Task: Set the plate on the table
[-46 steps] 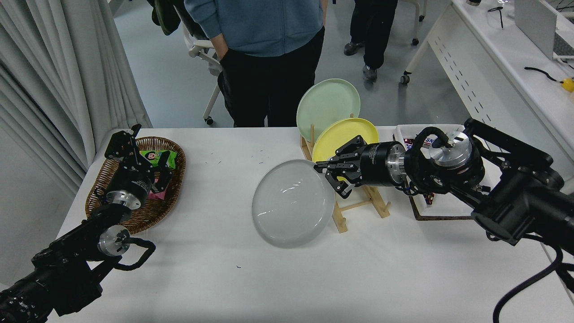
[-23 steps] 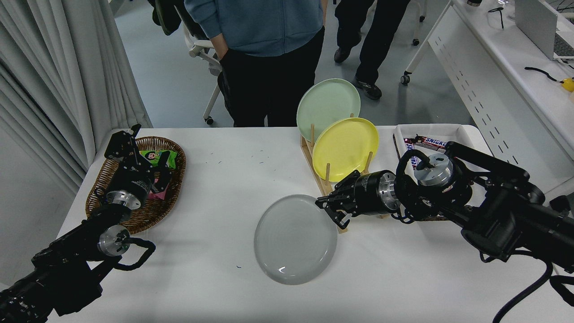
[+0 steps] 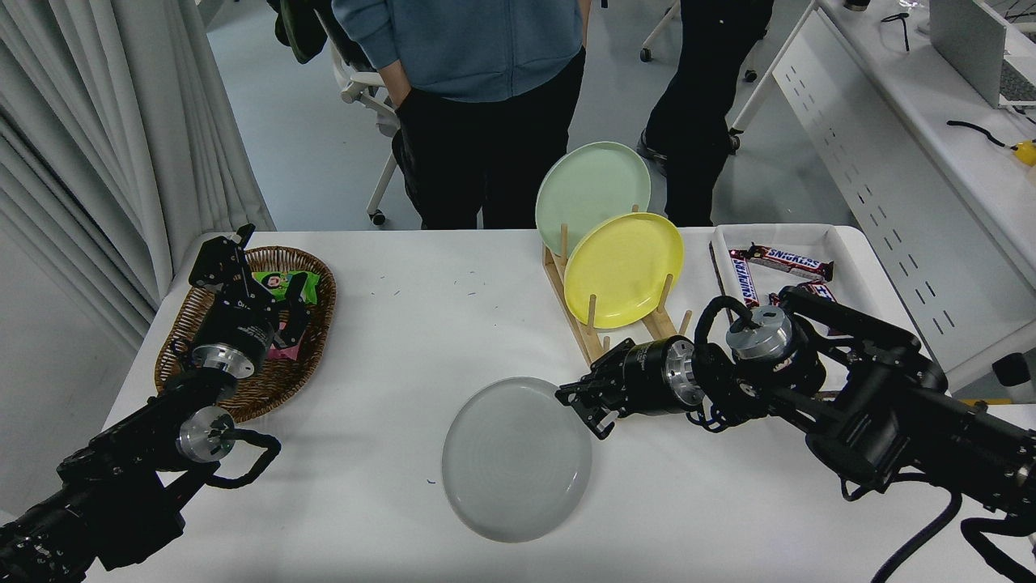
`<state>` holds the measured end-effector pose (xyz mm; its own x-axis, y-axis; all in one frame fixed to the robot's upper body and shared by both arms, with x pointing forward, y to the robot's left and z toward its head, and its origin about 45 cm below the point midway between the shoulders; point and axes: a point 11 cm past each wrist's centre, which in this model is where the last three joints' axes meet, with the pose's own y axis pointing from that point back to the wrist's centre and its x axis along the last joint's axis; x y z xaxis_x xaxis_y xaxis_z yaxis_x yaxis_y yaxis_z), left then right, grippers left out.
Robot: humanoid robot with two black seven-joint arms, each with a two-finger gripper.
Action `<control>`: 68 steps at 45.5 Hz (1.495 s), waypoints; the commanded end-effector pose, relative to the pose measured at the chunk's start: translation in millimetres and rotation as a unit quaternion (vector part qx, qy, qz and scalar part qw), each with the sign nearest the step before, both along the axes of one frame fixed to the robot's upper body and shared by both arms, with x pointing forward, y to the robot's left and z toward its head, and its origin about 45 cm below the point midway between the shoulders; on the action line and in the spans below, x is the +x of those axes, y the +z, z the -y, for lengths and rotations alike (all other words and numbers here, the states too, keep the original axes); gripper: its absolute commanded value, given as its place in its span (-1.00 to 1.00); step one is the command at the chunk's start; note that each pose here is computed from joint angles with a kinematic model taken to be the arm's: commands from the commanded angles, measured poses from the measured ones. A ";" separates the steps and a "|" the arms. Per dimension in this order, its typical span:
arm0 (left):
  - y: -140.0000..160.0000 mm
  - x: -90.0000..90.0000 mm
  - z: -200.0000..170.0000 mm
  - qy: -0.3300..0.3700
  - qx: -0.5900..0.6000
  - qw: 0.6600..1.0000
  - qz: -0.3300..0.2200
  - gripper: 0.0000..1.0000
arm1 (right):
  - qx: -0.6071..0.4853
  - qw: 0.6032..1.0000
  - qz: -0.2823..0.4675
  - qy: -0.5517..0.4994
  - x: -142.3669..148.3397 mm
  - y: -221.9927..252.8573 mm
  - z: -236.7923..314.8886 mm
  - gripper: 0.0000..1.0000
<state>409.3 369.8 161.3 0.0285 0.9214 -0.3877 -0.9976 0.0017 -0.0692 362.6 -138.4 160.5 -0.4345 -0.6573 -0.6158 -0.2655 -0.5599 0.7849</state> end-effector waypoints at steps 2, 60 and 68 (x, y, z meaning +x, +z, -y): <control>-0.1 -0.1 0.0 0.000 0.000 1.000 0.000 1.00 | 0.020 0.999 -0.010 -0.029 5.7 -12.3 -1.2 -1.00; -0.2 -0.1 -0.1 0.000 0.000 1.000 0.000 1.00 | -0.017 0.982 -0.147 -0.120 -13.1 -40.6 29.3 -1.00; -0.1 -0.1 0.0 0.000 0.000 1.000 0.000 1.00 | -0.010 0.982 -0.139 -0.129 -4.5 -33.0 30.7 -1.00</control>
